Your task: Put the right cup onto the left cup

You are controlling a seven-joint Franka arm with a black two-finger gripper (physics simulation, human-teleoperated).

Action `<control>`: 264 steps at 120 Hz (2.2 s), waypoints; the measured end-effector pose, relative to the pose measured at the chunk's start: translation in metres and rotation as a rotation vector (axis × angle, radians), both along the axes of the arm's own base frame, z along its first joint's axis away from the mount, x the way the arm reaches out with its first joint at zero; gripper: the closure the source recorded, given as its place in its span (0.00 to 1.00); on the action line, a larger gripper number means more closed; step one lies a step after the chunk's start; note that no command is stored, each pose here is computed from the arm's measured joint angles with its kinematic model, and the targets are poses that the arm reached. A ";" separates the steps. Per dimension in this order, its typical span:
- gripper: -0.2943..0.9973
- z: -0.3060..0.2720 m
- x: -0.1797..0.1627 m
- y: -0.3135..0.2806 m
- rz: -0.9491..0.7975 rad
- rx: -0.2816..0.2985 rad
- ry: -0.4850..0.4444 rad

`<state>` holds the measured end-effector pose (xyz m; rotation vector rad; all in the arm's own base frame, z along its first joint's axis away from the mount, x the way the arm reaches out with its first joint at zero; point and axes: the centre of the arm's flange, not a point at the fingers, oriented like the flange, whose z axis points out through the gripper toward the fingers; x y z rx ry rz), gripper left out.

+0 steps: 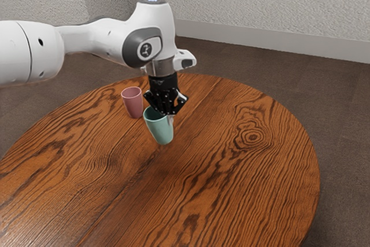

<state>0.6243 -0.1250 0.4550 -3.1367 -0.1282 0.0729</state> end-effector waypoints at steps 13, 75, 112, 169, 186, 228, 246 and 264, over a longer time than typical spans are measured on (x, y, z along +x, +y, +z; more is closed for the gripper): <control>0.83 0.020 0.007 0.021 0.011 0.018 -0.014; 0.84 0.059 0.041 0.122 0.062 0.071 -0.044; 0.84 0.050 0.078 0.143 0.048 0.102 -0.058; 0.84 0.023 0.122 0.191 0.079 0.092 -0.188; 0.84 0.017 0.127 0.213 0.100 0.101 -0.227; 0.84 -0.002 0.149 0.225 0.100 0.124 -0.307; 0.84 -0.008 0.151 0.235 0.110 0.127 -0.316; 0.84 -0.012 0.149 0.246 0.124 0.130 -0.315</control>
